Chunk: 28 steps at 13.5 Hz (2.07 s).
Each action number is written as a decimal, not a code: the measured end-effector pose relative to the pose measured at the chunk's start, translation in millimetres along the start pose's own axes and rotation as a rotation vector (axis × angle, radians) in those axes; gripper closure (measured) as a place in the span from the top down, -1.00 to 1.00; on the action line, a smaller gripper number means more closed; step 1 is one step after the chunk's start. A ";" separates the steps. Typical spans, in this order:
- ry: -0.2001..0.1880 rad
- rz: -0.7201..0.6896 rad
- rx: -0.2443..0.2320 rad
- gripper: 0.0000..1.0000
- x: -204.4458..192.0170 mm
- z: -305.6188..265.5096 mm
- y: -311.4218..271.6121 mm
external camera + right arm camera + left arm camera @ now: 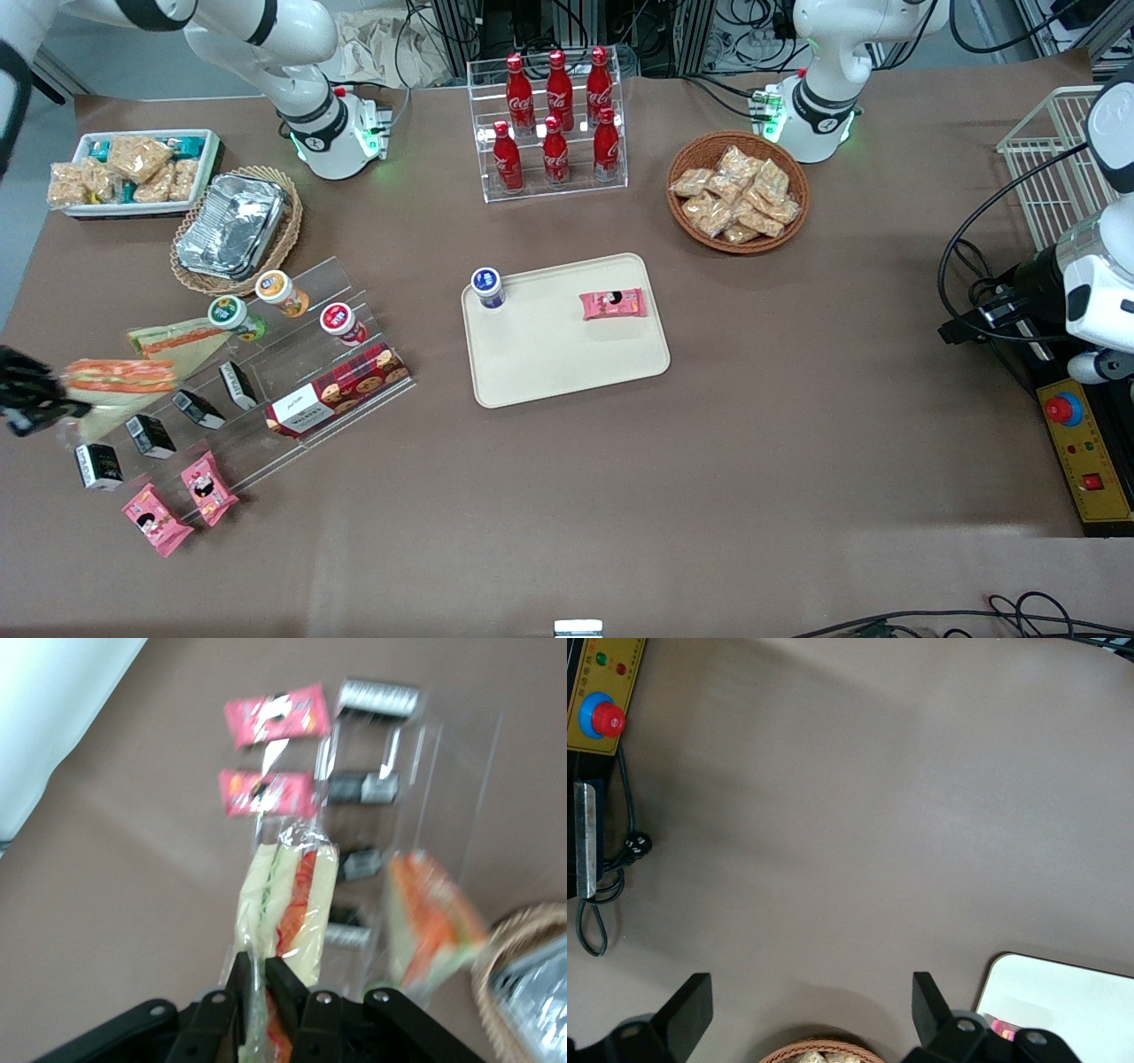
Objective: Place sandwich on tray
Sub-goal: 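Carry the sandwich over the cream tray with the right gripper, then lower the sandwich onto the tray and open the right gripper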
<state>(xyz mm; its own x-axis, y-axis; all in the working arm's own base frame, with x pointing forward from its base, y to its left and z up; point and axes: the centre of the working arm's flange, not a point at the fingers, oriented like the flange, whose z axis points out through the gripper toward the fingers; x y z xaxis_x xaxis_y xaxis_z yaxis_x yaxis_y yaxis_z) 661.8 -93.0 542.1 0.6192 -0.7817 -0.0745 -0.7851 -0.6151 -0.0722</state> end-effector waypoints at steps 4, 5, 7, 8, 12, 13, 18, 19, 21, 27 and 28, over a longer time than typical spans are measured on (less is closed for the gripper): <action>-0.022 0.124 -0.010 -0.74 -119.2 -6.2 -85.1; -0.027 0.122 -0.015 -0.74 -152.4 -3.9 -104.9; -0.036 0.084 -0.032 -0.74 -223.6 7.0 -140.9; -0.039 0.079 -0.040 -0.74 -252.8 14.9 -153.4; -0.021 0.136 -0.003 -0.74 -352.7 69.1 -198.9; -0.017 0.155 -0.005 -0.74 -370.4 90.5 -206.0; 0.006 0.180 -0.059 -0.74 -403.1 199.2 -217.8; 0.013 0.197 -0.050 -0.74 -409.3 214.7 -218.9; 0.025 0.254 -0.005 -0.74 -427.9 244.9 -220.1; 0.037 0.351 0.022 -0.74 -475.8 291.5 -220.5; 0.041 0.355 0.022 -0.74 -478.7 301.2 -220.3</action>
<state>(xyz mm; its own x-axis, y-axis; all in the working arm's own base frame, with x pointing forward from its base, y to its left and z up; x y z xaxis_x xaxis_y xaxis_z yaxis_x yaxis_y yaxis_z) 541.5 447.8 294.1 0.3070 -0.9499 -0.0588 -0.9504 -0.3028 -0.0709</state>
